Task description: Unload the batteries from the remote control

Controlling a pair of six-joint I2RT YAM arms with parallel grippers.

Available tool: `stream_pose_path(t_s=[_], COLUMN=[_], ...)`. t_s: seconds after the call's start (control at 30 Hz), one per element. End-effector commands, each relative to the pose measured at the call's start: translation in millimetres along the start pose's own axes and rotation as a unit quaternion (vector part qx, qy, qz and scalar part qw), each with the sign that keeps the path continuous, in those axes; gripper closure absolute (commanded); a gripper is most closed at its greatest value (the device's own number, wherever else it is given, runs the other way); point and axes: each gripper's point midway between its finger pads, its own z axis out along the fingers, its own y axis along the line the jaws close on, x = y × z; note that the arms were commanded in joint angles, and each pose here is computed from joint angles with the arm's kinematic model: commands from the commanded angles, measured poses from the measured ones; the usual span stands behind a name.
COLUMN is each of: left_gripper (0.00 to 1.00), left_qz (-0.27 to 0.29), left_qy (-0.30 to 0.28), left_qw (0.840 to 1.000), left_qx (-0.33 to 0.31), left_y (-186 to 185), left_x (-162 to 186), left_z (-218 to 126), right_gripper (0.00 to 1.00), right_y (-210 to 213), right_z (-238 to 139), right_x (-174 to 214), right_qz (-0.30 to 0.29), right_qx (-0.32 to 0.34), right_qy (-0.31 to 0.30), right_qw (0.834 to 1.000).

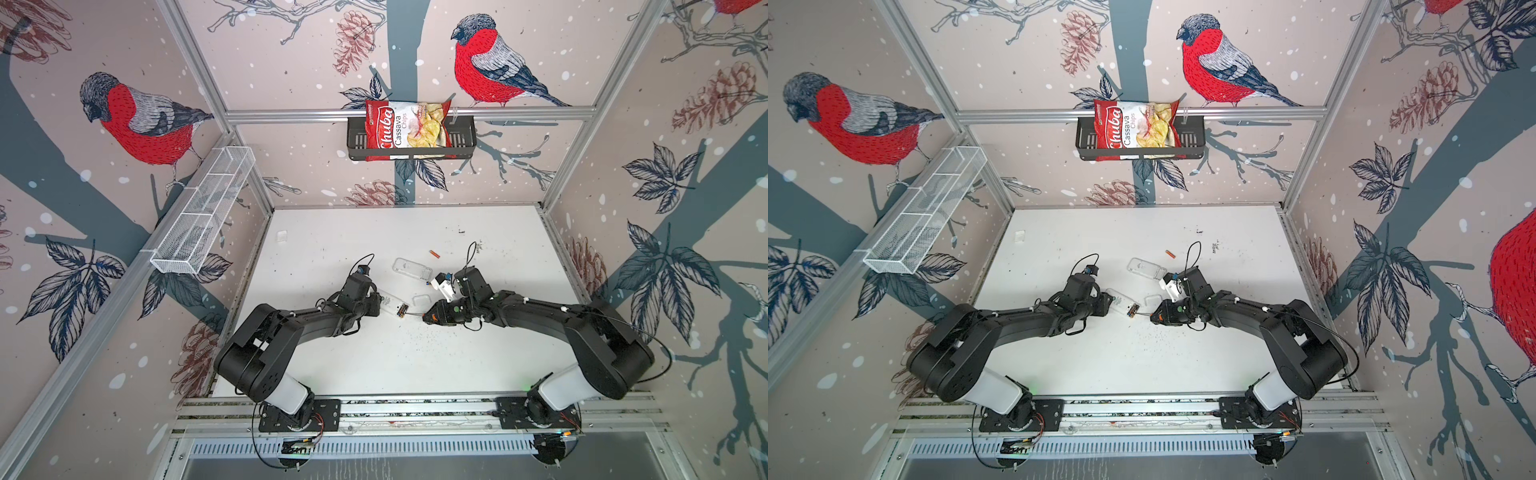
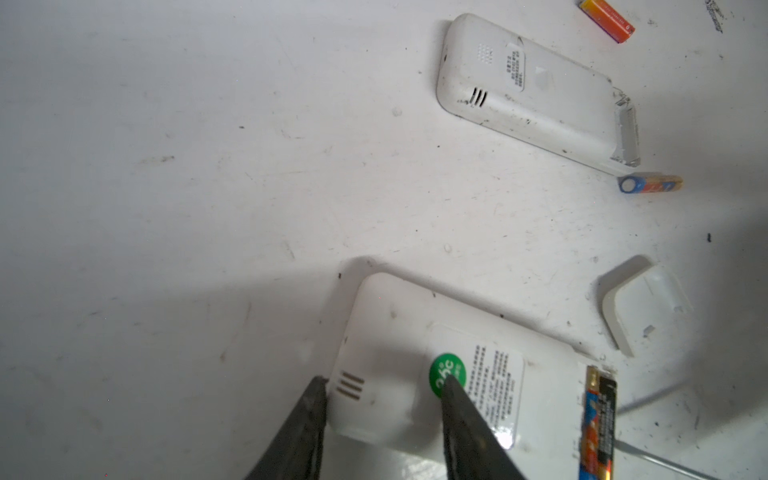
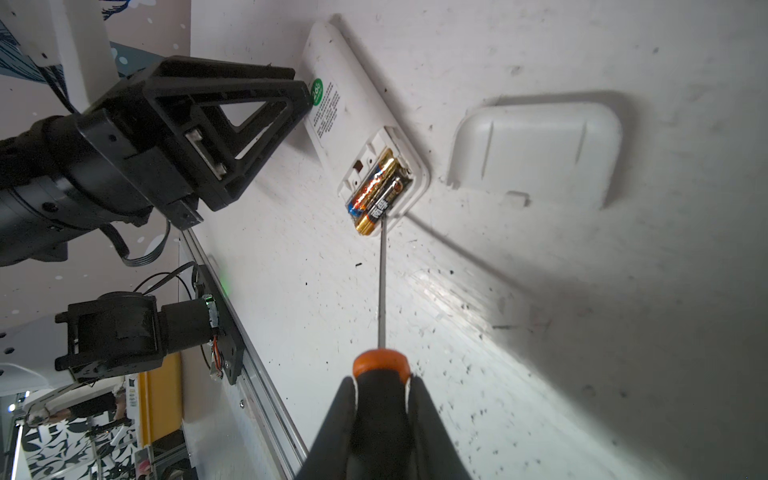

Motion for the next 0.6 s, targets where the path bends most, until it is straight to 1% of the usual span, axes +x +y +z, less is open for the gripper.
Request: stream_pose_path(t_s=[0.0,0.4,0.57], left_gripper=[0.57,0.57,0.58], left_qz=[0.003,0.005,0.004], left_qy=[0.07,0.069,0.068], left_qw=[0.997,0.997,0.997], left_qx=[0.028,0.028,0.028], left_y=[-7,-8,-8], left_x=[35,35,34], left_z=[0,-1,-2], right_gripper=[1.0,1.0,1.0], right_y=[5,15,17], right_z=[2,-8,-9], right_x=[-13,-21,-22], right_qz=[-0.01,-0.018,-0.018], right_qx=[-0.013,-0.036,-0.046], right_qy=[-0.028,-0.062,-0.065], right_qw=[0.999,0.997,0.997])
